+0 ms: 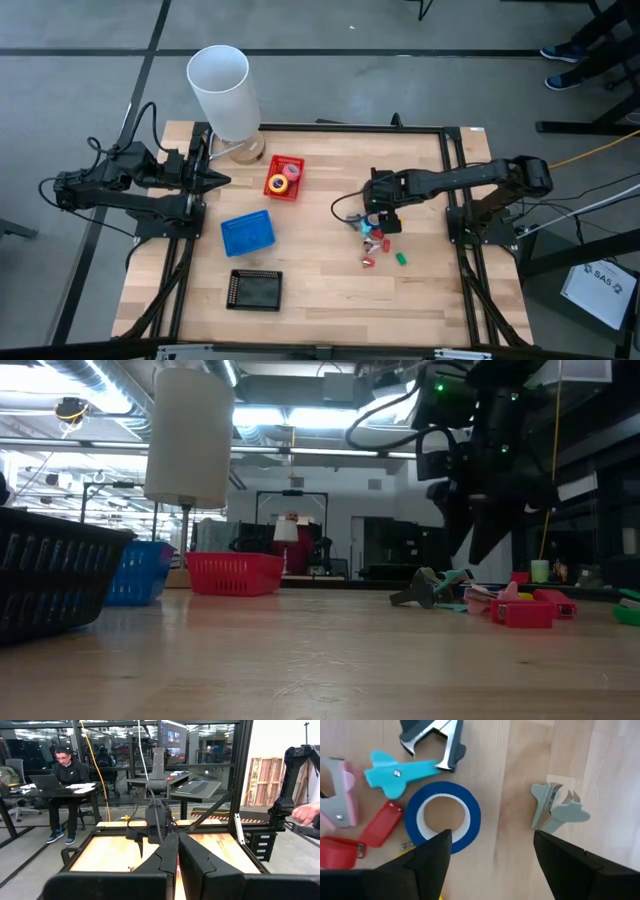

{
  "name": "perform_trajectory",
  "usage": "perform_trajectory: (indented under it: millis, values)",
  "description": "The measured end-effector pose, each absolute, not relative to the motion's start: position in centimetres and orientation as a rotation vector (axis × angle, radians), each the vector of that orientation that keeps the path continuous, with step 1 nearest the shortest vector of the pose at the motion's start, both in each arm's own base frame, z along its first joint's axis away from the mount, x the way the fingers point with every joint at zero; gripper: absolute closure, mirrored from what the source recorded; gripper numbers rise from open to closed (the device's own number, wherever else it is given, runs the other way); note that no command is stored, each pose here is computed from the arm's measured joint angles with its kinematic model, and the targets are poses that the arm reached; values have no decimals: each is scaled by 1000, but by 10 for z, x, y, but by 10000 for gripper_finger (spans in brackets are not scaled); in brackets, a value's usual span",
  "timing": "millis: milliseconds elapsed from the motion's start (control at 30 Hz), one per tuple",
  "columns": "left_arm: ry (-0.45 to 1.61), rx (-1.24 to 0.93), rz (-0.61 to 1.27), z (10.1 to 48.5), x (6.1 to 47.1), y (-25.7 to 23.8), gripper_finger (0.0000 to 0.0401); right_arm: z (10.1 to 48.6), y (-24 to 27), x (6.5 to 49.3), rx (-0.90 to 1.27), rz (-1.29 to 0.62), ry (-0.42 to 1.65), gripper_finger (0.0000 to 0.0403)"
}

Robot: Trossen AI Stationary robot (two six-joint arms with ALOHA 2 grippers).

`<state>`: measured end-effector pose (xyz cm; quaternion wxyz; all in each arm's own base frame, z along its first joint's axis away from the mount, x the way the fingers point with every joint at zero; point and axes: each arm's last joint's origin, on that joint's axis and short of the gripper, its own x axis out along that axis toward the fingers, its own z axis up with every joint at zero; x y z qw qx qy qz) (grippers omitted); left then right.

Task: Pick and place Stapler, Stapler remover, tape
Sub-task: Put the blue tape into the red basket

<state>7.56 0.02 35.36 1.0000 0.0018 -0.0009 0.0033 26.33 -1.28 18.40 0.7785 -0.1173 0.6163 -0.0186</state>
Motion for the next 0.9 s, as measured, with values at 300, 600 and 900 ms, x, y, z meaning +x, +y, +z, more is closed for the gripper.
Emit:
perform_trajectory:
  millis: [300,600,900]
  values:
    - [-2,4,6,354,76,0,393,183,-19,263,-343,21,1342,130]
    - [-2,4,6,354,76,0,389,171,-20,272,-364,43,1349,164]
    - [-2,4,6,354,76,0,391,170,-12,273,-141,-9,1328,175]
